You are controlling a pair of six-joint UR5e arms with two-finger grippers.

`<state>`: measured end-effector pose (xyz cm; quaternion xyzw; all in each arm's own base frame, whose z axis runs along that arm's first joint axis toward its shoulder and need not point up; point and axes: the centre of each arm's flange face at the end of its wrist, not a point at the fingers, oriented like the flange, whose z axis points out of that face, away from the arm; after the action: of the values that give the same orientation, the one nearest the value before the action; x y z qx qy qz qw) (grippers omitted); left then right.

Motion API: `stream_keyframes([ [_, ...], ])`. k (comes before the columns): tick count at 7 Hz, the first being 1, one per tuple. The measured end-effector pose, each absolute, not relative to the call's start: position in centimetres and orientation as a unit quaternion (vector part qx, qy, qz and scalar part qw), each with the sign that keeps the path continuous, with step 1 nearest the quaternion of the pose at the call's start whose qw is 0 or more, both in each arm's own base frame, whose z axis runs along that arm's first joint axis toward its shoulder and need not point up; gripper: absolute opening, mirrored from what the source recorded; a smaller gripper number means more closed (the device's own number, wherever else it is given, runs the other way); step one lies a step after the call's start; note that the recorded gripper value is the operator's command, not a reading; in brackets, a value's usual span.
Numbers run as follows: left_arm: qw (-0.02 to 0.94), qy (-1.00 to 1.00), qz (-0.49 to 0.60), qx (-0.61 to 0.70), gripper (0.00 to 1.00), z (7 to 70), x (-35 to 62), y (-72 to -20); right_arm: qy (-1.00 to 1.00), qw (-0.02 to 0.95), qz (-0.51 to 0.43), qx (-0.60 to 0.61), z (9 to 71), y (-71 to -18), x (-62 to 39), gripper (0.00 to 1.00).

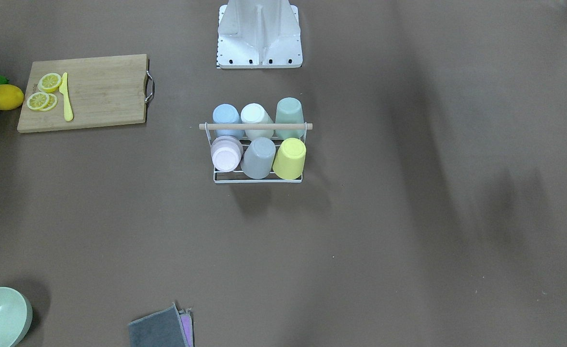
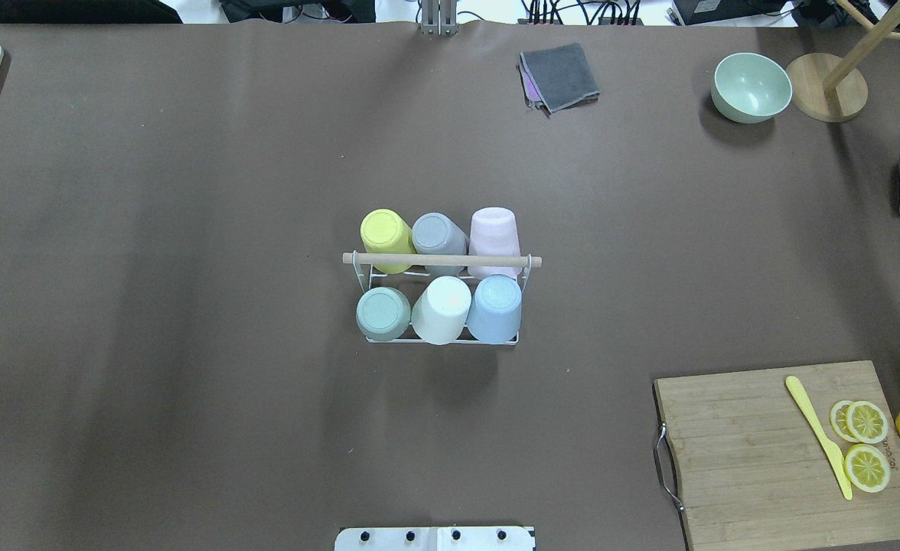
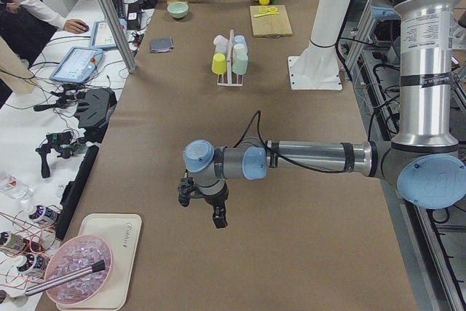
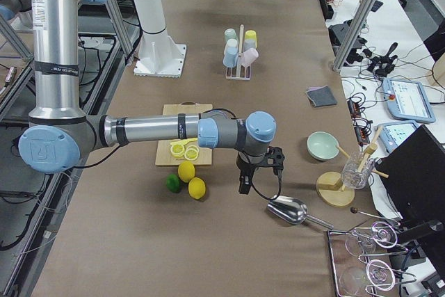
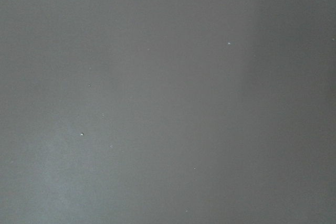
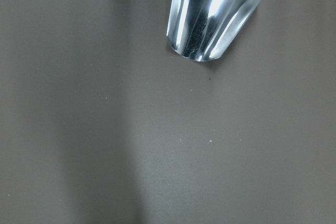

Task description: Place cup on cup holder

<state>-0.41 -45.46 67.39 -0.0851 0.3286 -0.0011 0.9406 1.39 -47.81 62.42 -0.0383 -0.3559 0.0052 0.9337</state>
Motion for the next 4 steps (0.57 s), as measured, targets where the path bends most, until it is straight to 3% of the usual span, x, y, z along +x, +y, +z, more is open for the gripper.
stream_keyframes([
  [4,0.944,0.322,0.006,-0.074,0.97,67.88,-0.46,-45.79,-0.361,0.932,0.018,-0.036,62.33,-47.78,2.29,0.99],
])
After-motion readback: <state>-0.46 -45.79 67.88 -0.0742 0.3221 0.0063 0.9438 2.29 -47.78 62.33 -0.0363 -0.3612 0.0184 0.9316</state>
